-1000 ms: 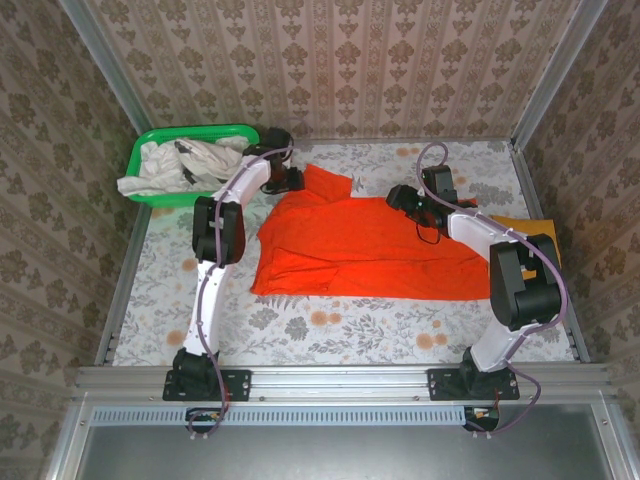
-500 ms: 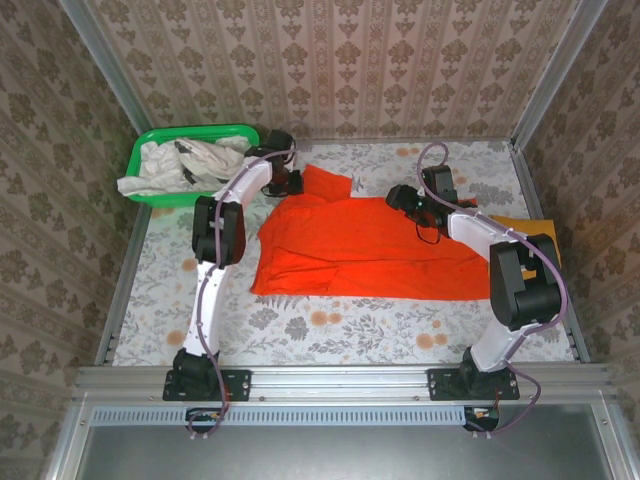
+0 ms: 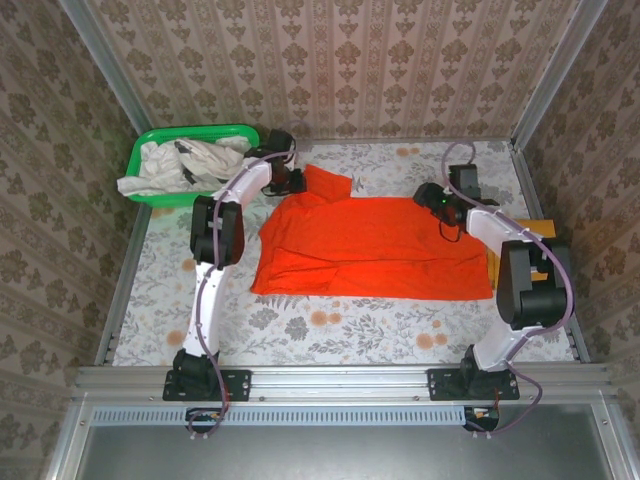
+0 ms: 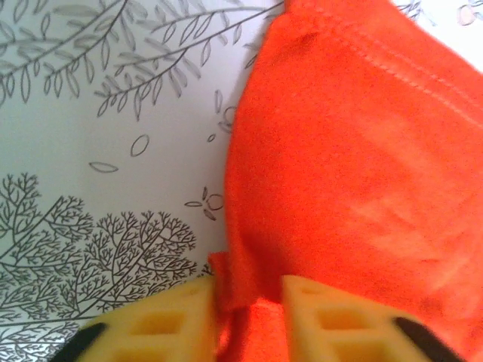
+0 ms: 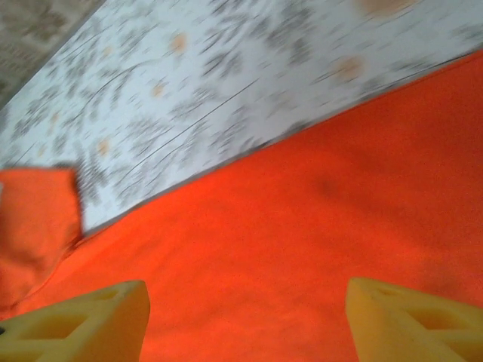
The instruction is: Fold and stack the t-shirts
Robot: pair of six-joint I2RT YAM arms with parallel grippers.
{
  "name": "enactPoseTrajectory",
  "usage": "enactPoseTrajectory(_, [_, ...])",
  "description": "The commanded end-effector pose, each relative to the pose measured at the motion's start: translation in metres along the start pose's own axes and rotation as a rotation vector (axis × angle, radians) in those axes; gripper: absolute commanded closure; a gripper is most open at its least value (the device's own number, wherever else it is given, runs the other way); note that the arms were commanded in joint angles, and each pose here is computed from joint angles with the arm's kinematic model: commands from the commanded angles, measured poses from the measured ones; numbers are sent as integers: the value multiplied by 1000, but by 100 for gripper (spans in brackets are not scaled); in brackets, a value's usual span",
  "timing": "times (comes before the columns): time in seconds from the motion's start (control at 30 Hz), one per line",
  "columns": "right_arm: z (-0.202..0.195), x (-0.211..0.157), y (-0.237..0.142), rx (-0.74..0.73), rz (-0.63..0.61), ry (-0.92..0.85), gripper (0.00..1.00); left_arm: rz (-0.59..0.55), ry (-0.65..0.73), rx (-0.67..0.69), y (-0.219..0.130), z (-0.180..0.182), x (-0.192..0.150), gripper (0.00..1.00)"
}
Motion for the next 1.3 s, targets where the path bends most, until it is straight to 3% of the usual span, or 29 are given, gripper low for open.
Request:
enactPoseTrajectory(0.0, [-24, 16, -15, -73, -22, -2, 29, -72, 17, -61, -30, -17, 17, 61])
enactPoseTrajectory(0.3, [-37, 17, -26, -66, -43, 29, 29, -27, -17, -8, -6, -3, 14, 59])
enactPoseTrajectory(0.47, [-35, 12, -22, -34, -29, 52, 29, -19, -33, 8, 0, 1, 14, 65])
enactPoseTrajectory(0.67, [-35, 15, -25, -29, -39, 51, 30, -17, -74, 78, 2, 15, 10, 51])
enactPoseTrajectory(0.83, [-34, 12, -23, -18, -35, 57, 30, -30, -91, 77, -1, 16, 12, 50])
enactPoseTrajectory(0.9, [-34, 11, -22, -15, -33, 61, 30, -24, -99, 65, 0, 14, 12, 54])
enactPoseTrajectory(1.03, [-34, 10, -22, -5, -36, 68, 30, -13, -108, 34, 5, 8, 10, 71])
enactPoseTrajectory(1.27, [-33, 10, -24, -3, -37, 63, 29, -2, -126, 21, 10, 6, 9, 82])
Point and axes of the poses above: each hand's point on the last joint's axis, 136 mm out from that joint toward the fingers, its own y axis out along the fingers, its own z axis along the line the jaws close on, x = y × z, the point moved 5 cm from there along -y, back along the fingers, and after that the axes turned 14 degrees about -y, right-handed, at the moved point
